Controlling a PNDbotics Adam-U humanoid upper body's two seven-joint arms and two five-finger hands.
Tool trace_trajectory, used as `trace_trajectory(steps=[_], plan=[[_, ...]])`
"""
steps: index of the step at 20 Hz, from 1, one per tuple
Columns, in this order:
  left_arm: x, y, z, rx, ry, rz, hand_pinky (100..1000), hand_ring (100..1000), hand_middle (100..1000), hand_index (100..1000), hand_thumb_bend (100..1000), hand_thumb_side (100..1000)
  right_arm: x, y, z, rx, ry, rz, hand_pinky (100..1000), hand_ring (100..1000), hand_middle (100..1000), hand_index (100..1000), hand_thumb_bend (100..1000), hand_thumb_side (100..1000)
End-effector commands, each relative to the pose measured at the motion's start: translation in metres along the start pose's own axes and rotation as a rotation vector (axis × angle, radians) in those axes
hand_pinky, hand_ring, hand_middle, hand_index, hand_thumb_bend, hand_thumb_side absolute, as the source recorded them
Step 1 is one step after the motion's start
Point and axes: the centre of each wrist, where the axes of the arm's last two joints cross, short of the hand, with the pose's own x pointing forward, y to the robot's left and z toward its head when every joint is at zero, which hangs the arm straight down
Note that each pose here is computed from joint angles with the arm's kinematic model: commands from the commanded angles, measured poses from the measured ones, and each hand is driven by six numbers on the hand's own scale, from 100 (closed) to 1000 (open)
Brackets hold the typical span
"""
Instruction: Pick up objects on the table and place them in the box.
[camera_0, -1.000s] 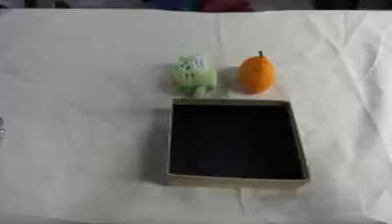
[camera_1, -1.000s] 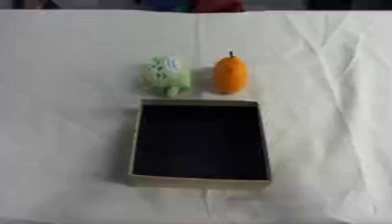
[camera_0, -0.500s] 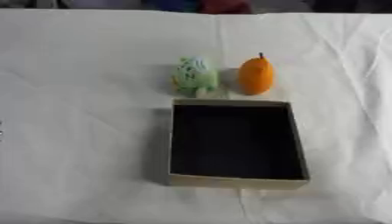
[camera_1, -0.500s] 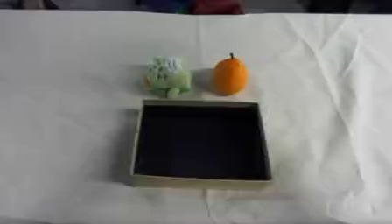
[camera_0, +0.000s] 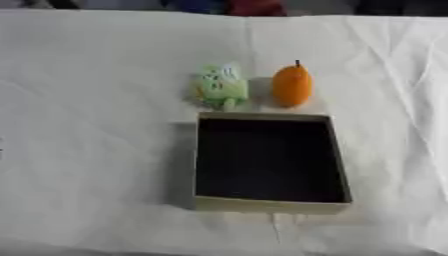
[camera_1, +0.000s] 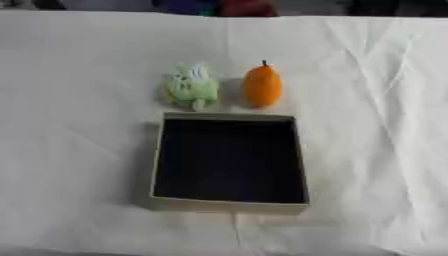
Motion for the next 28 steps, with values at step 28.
trace_trajectory(steps=[28], plan=[[0.005,0.003,-0.007,-0.033,-0.037,0.007,818,604,720,877,117,932,0.017,0.061,-0.059,0.394,-0.185,-0.021,848,908,845,845,161,955]])
